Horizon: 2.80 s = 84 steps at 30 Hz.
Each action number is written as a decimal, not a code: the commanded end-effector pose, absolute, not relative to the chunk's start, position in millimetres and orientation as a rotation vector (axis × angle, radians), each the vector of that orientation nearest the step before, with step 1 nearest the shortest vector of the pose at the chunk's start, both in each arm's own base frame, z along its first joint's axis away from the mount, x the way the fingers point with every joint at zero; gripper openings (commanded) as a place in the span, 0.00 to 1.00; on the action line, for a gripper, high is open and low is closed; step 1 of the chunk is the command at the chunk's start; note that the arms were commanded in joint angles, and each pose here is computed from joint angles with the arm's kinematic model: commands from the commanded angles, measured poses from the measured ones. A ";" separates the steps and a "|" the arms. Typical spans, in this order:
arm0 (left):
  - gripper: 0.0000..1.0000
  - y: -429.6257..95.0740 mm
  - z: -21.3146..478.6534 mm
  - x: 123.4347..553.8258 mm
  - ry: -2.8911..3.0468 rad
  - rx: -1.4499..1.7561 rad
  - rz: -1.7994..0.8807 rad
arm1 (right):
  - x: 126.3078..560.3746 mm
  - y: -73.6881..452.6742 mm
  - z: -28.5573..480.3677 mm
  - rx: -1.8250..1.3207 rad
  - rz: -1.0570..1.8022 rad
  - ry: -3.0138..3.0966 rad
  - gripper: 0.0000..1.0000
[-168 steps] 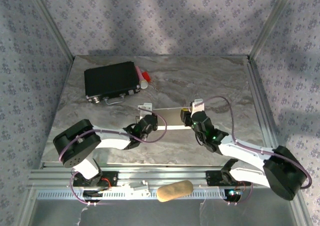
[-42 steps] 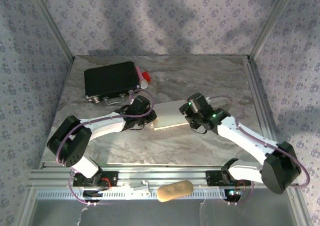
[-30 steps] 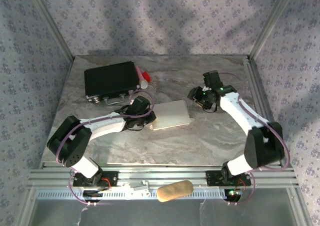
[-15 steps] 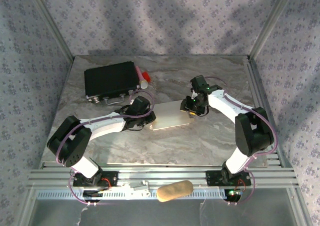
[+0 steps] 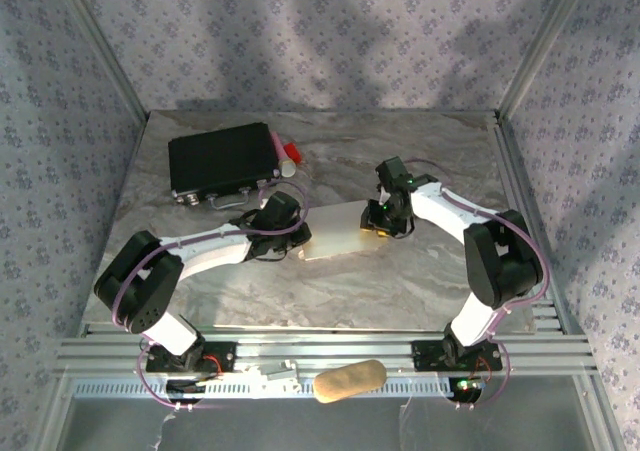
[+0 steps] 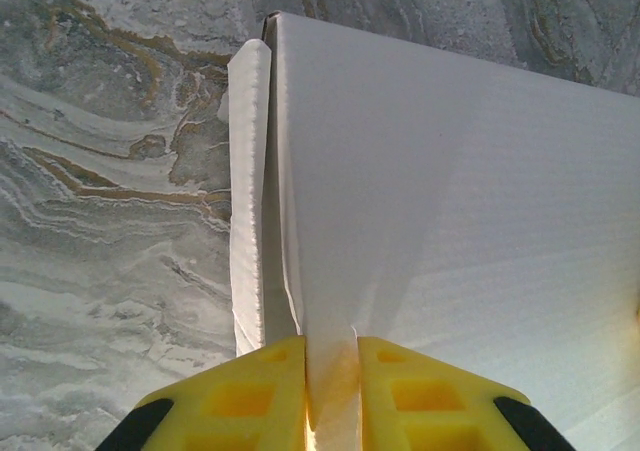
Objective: Fold the paper box
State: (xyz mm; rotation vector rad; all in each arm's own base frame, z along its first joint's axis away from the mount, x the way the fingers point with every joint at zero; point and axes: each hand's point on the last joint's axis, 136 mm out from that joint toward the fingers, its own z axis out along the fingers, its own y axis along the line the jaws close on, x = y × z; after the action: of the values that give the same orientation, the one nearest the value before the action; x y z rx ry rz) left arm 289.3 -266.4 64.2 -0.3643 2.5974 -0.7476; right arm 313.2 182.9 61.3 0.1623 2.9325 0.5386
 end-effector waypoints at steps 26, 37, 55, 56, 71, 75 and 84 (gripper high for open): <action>0.46 -233.7 95.0 288.0 2.561 -0.240 -0.613 | 304.1 176.6 57.0 0.131 0.435 2.923 0.30; 0.43 -268.2 73.9 303.3 2.586 -0.197 -0.738 | 306.2 161.2 76.6 0.100 0.418 2.875 0.49; 0.23 -268.7 47.2 302.8 2.610 -0.207 -0.725 | 304.8 165.4 23.4 0.077 0.559 2.947 0.44; 0.21 -268.9 45.8 302.6 2.612 -0.209 -0.726 | 304.9 165.4 21.7 0.080 0.563 2.946 0.43; 0.02 -258.9 30.4 296.3 2.621 -0.239 -0.723 | 301.4 165.2 20.5 0.120 0.718 2.905 0.30; 0.00 -250.9 27.0 295.0 2.623 -0.253 -0.731 | 303.2 163.7 25.9 0.122 0.791 2.866 0.28; 0.00 -256.6 29.6 297.3 2.617 -0.207 -0.796 | 307.3 173.1 29.3 0.061 0.864 2.870 0.16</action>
State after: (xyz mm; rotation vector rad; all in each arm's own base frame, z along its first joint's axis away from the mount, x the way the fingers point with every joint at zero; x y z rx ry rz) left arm 312.4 -262.7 49.5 -0.2390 2.5280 -0.8336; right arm 317.4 169.2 40.2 0.0962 2.8026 0.8646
